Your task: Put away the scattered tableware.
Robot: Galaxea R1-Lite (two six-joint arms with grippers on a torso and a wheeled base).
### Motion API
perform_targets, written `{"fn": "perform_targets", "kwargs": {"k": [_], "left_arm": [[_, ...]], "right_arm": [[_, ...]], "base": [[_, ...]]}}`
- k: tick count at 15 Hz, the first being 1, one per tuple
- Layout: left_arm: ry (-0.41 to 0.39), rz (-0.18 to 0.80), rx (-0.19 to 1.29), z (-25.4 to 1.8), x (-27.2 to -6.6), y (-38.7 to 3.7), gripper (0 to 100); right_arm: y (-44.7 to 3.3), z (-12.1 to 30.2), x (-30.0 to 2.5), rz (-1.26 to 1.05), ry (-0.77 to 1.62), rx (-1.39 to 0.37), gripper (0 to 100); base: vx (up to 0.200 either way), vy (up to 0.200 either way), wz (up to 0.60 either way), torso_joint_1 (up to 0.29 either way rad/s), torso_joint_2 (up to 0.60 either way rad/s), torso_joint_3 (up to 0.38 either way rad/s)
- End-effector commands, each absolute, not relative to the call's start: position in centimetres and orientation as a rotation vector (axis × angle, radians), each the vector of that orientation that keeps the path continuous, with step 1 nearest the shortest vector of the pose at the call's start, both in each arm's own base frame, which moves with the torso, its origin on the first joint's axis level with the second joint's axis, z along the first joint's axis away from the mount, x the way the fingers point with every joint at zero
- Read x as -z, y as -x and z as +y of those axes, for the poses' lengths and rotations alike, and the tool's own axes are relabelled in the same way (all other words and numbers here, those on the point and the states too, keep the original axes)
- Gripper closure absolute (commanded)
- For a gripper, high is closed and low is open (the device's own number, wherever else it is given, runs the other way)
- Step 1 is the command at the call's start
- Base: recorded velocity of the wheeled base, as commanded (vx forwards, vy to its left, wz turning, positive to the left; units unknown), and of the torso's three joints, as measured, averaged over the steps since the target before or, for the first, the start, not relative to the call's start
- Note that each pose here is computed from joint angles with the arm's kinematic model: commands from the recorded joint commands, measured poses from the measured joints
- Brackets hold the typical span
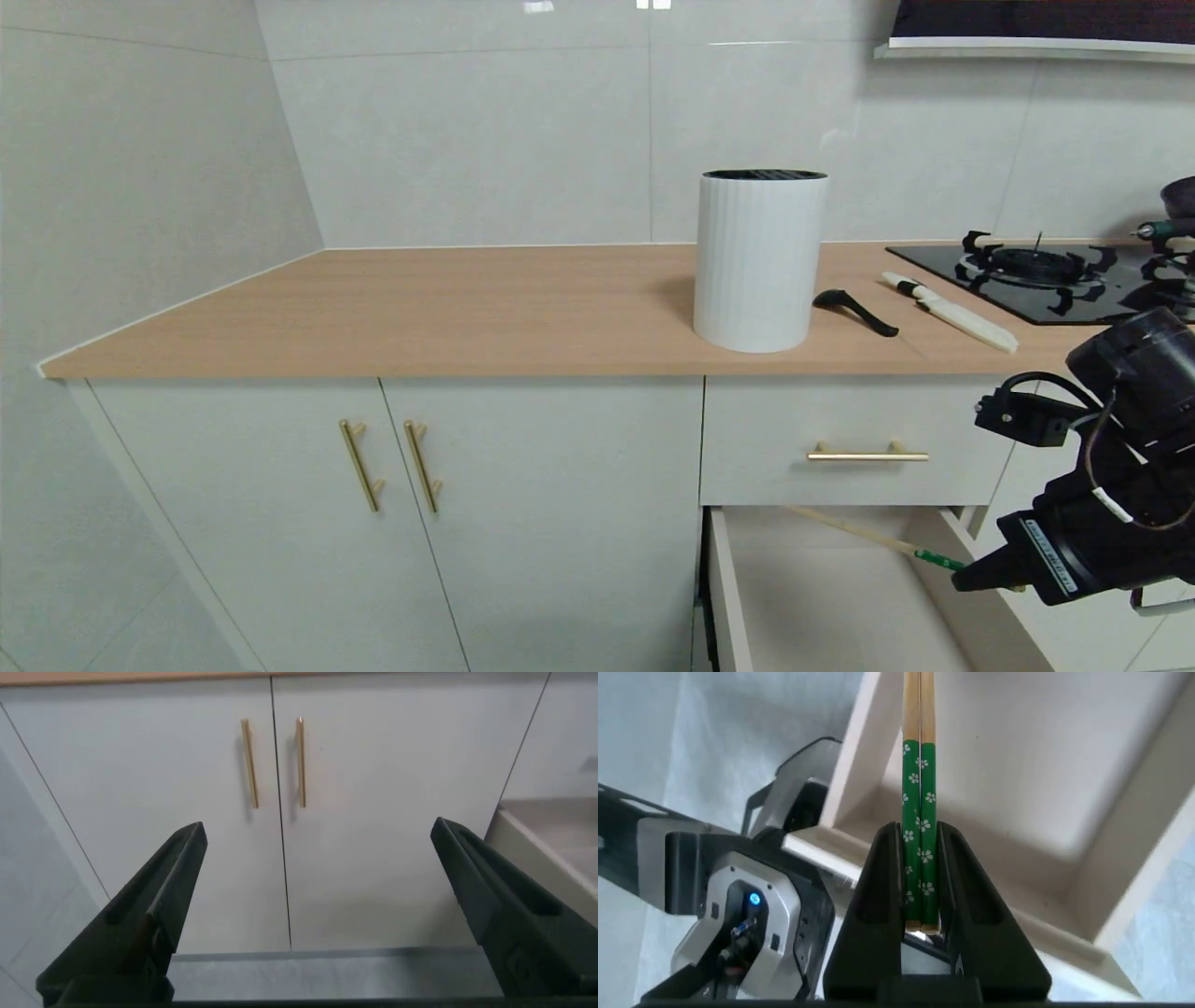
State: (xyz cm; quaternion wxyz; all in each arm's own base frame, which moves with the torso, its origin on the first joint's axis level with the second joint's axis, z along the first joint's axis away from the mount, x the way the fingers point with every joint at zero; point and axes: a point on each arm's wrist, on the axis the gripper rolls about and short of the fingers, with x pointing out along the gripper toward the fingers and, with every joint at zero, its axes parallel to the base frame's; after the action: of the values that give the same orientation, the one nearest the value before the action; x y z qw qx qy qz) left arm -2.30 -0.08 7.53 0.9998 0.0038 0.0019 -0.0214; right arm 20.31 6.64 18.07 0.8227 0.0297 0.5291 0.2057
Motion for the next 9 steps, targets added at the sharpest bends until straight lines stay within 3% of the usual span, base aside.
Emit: {"fn": "perform_targets", "kwargs": {"k": [1,7,9], "left_arm": [[-0.008,0.004,0.043,-0.1,-7.5,2.3,0],[-0.008,0.004,0.043,-0.1,-7.5,2.3,0],[-0.008,0.004,0.043,-0.1,-7.5,2.3,0]], "right_arm": [[-20.8,6.8,-17.1,1.151,-0.060,-0.434,100],[-21.3,7.2,-16.2,1.165,-0.054,-0.440,100],[-21.5,7.2,-15.9,1.177,-0.054,-0.438,100]], "base": [[0.000,0.000,0.00,-0.154,0.45,0.290],[0.000,0.000,0.00,-0.128,0.43,0.294],[0.000,0.000,0.00,-0.039,0.15,0.085]]}}
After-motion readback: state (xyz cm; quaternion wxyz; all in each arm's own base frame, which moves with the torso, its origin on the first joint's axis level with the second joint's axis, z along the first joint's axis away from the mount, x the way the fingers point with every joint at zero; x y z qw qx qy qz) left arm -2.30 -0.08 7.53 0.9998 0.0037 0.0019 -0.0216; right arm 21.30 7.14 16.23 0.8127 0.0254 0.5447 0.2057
